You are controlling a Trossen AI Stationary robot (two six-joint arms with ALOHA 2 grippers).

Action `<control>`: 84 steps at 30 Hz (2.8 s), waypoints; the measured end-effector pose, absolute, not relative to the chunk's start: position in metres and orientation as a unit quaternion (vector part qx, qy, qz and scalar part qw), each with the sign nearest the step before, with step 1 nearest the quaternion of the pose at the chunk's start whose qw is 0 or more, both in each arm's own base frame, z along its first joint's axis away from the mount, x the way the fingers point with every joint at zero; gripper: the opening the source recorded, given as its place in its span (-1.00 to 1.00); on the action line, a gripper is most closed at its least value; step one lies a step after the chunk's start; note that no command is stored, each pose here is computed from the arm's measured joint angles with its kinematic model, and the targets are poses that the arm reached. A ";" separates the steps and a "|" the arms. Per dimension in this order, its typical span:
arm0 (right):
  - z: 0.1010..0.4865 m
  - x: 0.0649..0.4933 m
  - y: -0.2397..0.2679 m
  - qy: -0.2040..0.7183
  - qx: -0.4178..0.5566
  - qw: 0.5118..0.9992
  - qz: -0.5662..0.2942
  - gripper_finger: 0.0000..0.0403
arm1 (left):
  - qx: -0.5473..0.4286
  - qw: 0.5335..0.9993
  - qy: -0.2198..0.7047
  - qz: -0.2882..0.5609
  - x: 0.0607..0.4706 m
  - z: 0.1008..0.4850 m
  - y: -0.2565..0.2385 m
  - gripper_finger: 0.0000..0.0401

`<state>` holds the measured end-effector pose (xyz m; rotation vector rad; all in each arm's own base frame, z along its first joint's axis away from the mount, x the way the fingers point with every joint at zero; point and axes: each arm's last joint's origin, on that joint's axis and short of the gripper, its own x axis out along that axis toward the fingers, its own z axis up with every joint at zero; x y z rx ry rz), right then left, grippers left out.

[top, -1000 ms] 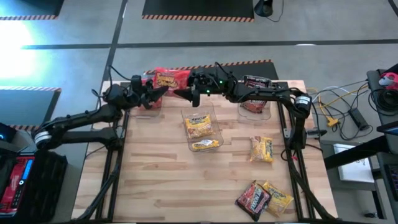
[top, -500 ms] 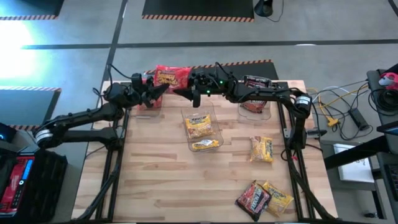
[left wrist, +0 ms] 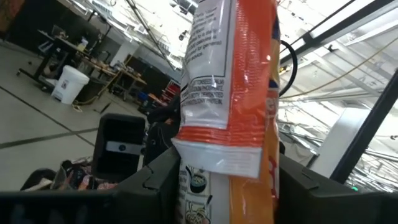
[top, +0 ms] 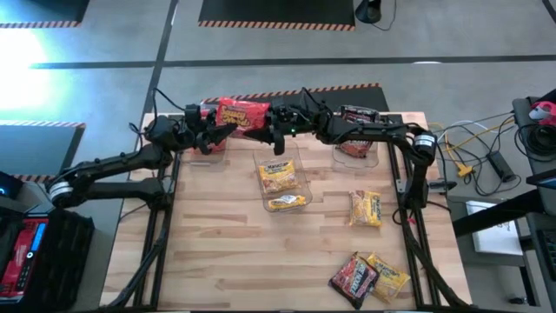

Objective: Sort Maruchan noodles
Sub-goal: Put the orange noodle pack into the top left transparent bin

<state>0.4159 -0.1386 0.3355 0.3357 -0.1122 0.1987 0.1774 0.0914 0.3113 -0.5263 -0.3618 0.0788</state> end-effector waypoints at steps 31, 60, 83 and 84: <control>0.341 0.333 -0.122 0.287 0.216 0.932 0.058 -0.41 | -0.082 0.982 0.171 0.025 0.179 0.362 0.090 0.28; 0.332 0.347 -0.086 0.325 0.031 0.944 0.042 -0.41 | -0.054 0.980 0.140 -0.129 0.240 0.338 0.111 0.23; 0.339 0.353 -0.082 0.286 0.021 0.957 0.048 -0.41 | -0.040 0.985 0.114 -0.122 0.247 0.341 0.114 0.23; 0.339 0.353 -0.082 0.283 0.020 0.958 0.048 -0.41 | -0.042 0.985 0.116 -0.122 0.248 0.339 0.115 0.23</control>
